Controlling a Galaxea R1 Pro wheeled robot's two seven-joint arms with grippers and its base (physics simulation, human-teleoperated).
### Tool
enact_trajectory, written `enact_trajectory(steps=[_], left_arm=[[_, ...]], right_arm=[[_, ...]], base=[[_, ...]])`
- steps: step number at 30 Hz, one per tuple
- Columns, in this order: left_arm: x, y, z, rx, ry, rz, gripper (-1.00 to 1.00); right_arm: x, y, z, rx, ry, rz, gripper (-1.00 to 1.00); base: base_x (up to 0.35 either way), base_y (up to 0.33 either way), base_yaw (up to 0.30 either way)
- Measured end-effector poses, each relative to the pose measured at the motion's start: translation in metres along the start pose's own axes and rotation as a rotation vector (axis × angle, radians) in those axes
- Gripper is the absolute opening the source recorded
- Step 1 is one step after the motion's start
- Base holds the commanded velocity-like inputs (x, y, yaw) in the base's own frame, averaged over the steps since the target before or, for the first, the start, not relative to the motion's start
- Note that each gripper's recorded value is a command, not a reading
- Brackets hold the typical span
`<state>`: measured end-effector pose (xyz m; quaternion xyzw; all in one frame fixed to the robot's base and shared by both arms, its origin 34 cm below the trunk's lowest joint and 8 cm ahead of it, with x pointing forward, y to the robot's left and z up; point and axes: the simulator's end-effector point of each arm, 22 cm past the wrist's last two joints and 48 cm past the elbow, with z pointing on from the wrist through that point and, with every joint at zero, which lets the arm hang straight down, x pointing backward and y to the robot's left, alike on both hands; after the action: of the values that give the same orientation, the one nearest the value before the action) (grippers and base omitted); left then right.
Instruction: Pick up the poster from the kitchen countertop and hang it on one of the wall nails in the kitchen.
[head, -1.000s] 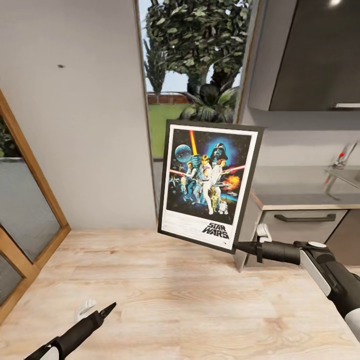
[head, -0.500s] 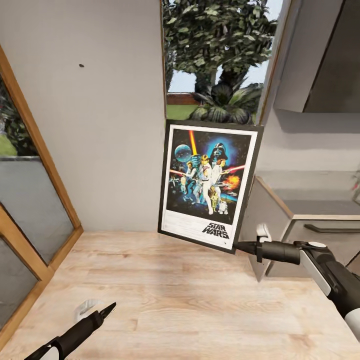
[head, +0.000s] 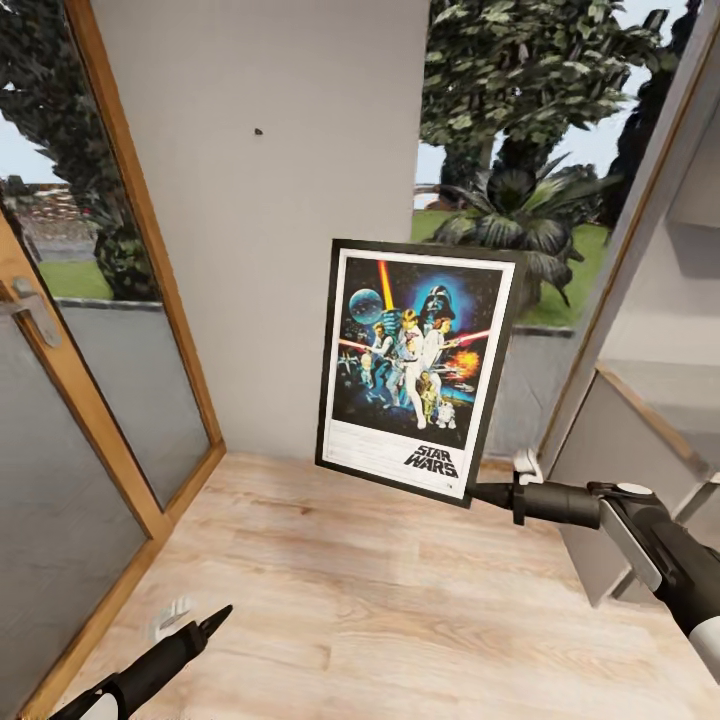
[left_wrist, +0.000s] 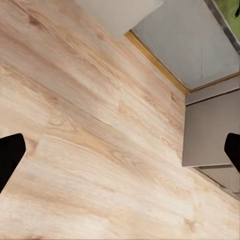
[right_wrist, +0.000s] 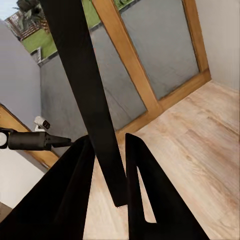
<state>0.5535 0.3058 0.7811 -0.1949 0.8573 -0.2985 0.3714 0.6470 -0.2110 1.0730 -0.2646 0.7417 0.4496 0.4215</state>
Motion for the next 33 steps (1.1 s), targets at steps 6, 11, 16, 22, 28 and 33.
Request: enact_trajectory(steps=[6,11,16,22,28,33], left_arm=[[-0.0002,0.0,0.0001,0.0,-0.001,0.0,1.0],[-0.0004,-0.0001,0.0001,0.0,-0.001,0.0,1.0],[-0.0005,-0.0005,0.0001,0.002,-0.002,0.0,1.0],[-0.0005,-0.0004,0.0001,0.002,-0.002,0.0,1.0],[-0.0006,-0.0003,0.0,0.001,-0.002,0.0,1.0],[-0.0005,-0.0004,0.0,0.002,-0.002,0.0,1.0]], right_arm=[[0.0004,-0.0002,-0.0002,0.0,0.0,0.002,-1.0],[0.0009,-0.0003,-0.0004,-0.001,0.0,0.004,-1.0],[0.0012,-0.0002,-0.0005,-0.003,0.0,0.006,-1.0],[0.0013,-0.0002,-0.0005,-0.003,0.0,0.006,-1.0],[0.0009,0.0001,-0.0004,-0.003,-0.001,0.005,-1.0],[0.0009,0.0002,-0.0005,-0.003,-0.001,0.005,-1.0]], base=[[0.107,0.316,0.052],[0.101,0.316,0.004],[0.1,0.316,0.001],[0.101,0.316,0.0],[0.116,0.317,0.0],[0.15,0.318,0.0]])
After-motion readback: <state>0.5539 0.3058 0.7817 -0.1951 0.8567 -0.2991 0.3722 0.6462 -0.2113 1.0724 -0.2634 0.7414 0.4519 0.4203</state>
